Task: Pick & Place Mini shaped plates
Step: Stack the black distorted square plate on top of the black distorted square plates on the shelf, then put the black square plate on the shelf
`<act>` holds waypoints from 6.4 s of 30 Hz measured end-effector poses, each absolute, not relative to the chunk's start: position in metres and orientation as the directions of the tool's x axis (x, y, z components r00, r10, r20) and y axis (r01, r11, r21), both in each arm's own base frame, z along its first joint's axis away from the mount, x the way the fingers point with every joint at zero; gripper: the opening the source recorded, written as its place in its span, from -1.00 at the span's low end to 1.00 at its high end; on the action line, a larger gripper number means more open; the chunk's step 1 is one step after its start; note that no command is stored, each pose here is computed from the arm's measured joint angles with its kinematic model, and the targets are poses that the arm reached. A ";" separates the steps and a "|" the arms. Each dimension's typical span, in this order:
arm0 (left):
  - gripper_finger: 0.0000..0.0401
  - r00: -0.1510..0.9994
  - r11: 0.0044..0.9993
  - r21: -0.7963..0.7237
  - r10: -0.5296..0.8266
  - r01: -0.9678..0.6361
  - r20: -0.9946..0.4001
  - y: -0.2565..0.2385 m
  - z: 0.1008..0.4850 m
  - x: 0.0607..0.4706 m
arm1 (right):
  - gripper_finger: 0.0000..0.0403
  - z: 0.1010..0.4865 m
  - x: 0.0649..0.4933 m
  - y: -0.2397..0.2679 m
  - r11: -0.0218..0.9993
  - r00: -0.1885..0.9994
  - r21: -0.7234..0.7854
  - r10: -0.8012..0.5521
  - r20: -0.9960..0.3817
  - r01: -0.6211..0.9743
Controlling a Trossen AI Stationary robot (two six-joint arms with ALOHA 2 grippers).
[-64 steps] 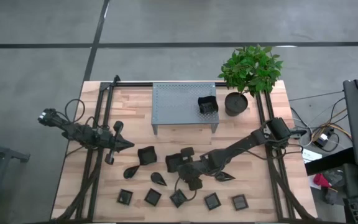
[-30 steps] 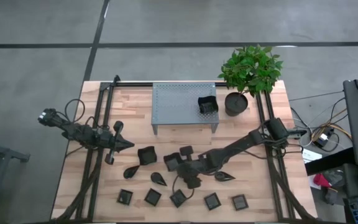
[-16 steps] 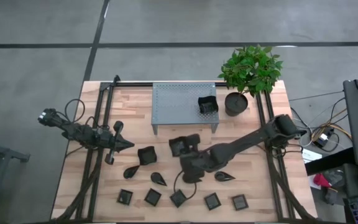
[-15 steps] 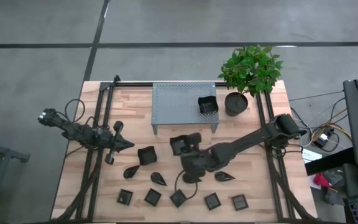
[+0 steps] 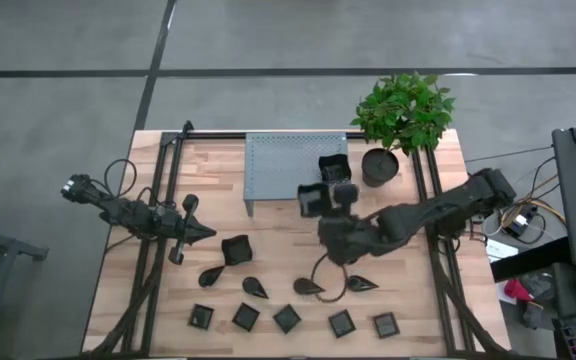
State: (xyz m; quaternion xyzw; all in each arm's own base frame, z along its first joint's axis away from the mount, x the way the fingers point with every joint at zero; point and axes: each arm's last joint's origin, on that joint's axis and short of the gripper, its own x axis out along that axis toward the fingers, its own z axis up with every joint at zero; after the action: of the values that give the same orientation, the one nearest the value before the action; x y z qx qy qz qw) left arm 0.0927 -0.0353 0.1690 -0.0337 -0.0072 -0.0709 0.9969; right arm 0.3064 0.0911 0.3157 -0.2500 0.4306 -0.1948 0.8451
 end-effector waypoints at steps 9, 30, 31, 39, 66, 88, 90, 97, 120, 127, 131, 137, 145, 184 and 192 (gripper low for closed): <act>-1.00 0.990 0.988 -0.066 -0.142 0.143 0.019 -0.035 0.169 0.093 | -0.96 0.333 0.289 0.047 0.765 0.454 -0.626 -0.615 -0.645 0.147; -1.00 0.990 0.988 -0.066 -0.141 0.142 0.019 -0.035 0.169 0.093 | -0.96 0.312 0.296 0.003 0.746 0.255 -0.664 -0.652 -0.714 0.048; -1.00 0.990 0.988 -0.066 -0.141 0.142 0.019 -0.035 0.169 0.093 | -0.96 0.312 0.296 0.003 0.745 0.255 -0.665 -0.653 -0.713 0.049; -1.00 0.990 0.988 -0.066 -0.141 0.142 0.019 -0.035 0.169 0.093 | -0.77 0.313 0.296 0.002 0.716 0.250 -0.695 -0.685 -0.684 0.061; -1.00 0.990 0.988 -0.066 -0.142 0.142 0.019 -0.035 0.169 0.093 | -0.59 0.312 0.286 0.070 0.882 0.390 -0.463 -0.458 -0.799 0.087; -1.00 0.990 0.988 -0.066 -0.142 0.142 0.018 -0.035 0.169 0.093 | -0.54 0.248 0.243 0.184 0.989 0.341 -0.130 -0.147 -0.929 0.073; -1.00 0.990 0.988 -0.066 -0.141 0.142 0.018 -0.035 0.169 0.093 | -0.54 0.239 0.241 0.191 0.989 0.316 -0.132 -0.148 -0.937 0.072; -1.00 0.990 0.988 -0.066 -0.141 0.142 0.018 -0.035 0.169 0.093 | -0.59 0.212 0.237 0.213 0.994 0.194 -0.107 -0.112 -0.975 0.035; -1.00 0.990 0.988 -0.065 -0.141 0.142 0.017 -0.035 0.169 0.093 | -0.62 0.206 0.186 0.281 0.986 0.129 0.164 0.162 -0.978 0.006; -1.00 0.990 0.988 -0.066 -0.141 0.142 0.017 -0.035 0.169 0.093 | -0.62 0.207 0.176 0.296 0.972 0.165 0.221 0.231 -0.959 -0.078; -1.00 0.990 0.988 -0.065 -0.141 0.142 0.017 -0.035 0.169 0.093 | -0.64 0.200 0.175 0.296 0.977 0.155 0.205 0.212 -0.965 -0.056; -1.00 0.990 0.988 -0.066 -0.141 0.142 0.017 -0.035 0.169 0.093 | -0.68 0.182 0.178 0.300 0.985 0.118 0.163 0.169 -0.978 -0.054; -1.00 0.990 0.988 -0.065 -0.141 0.142 0.017 -0.035 0.169 0.093 | -0.68 0.173 0.176 0.301 0.987 0.059 0.151 0.154 -0.986 -0.052; -1.00 0.990 0.988 -0.065 -0.141 0.142 0.017 -0.035 0.169 0.093 | -0.56 0.161 0.175 0.296 0.994 0.127 0.103 0.108 -0.986 -0.043; -1.00 0.990 0.988 -0.065 -0.141 0.142 0.017 -0.035 0.169 0.093 | -0.54 0.157 0.173 0.294 0.995 0.121 0.093 0.097 -0.988 -0.040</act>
State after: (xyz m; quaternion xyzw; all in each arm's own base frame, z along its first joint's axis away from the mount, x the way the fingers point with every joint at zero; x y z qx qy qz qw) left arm 0.0928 -0.0354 0.1688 -0.0332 -0.0059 -0.0711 0.9969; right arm 0.1731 0.2937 0.1573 0.0217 0.6614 0.0458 0.7484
